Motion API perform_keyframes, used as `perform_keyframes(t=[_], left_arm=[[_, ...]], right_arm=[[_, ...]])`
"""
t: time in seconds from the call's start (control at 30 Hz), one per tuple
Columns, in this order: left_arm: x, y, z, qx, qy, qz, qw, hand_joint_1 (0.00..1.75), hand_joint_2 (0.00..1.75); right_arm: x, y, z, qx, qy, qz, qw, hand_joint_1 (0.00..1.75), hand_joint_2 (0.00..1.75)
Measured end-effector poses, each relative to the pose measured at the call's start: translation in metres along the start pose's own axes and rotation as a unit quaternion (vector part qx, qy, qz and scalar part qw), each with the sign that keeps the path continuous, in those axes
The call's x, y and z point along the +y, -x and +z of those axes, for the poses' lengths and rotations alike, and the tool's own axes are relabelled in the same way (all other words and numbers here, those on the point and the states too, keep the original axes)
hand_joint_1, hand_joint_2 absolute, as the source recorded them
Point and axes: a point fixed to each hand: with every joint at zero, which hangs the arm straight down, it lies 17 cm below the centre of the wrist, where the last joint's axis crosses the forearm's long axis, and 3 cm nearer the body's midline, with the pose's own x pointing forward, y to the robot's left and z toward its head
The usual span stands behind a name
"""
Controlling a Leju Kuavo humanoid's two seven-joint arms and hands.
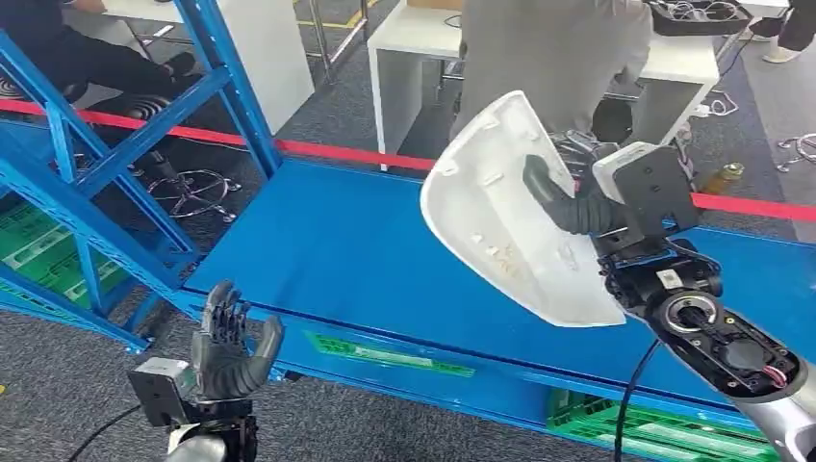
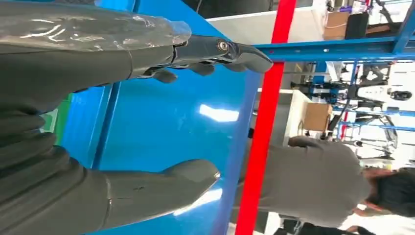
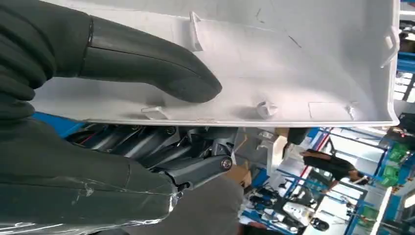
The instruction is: Take the parts from the cabinet and place them on the table.
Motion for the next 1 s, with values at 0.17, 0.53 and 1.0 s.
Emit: perform_keyframes(t=[0.17,0.53,1.0], left_arm=[[0.001,0.0,0.0,0.0,-0.001,0.0,1.0,0.0,1.75],[0.003,0.0,-0.002,0.002,-0.005,-0.002,1.0,0.0,1.75],[0.002,-0.003,-0.006,-0.001,-0.007,0.005,1.0,0.0,1.75]], right_arm=[[0.0,0.0,0.0,-0.004,0.005,0.011,1.0,1.75,1.75],[0.005,-0.006,0.0,-0.026,0.001,0.034,0.999,1.75,1.75],[0.025,-0.027,0.014,-0.068,-0.019,0.112,0.991,1.75,1.75]])
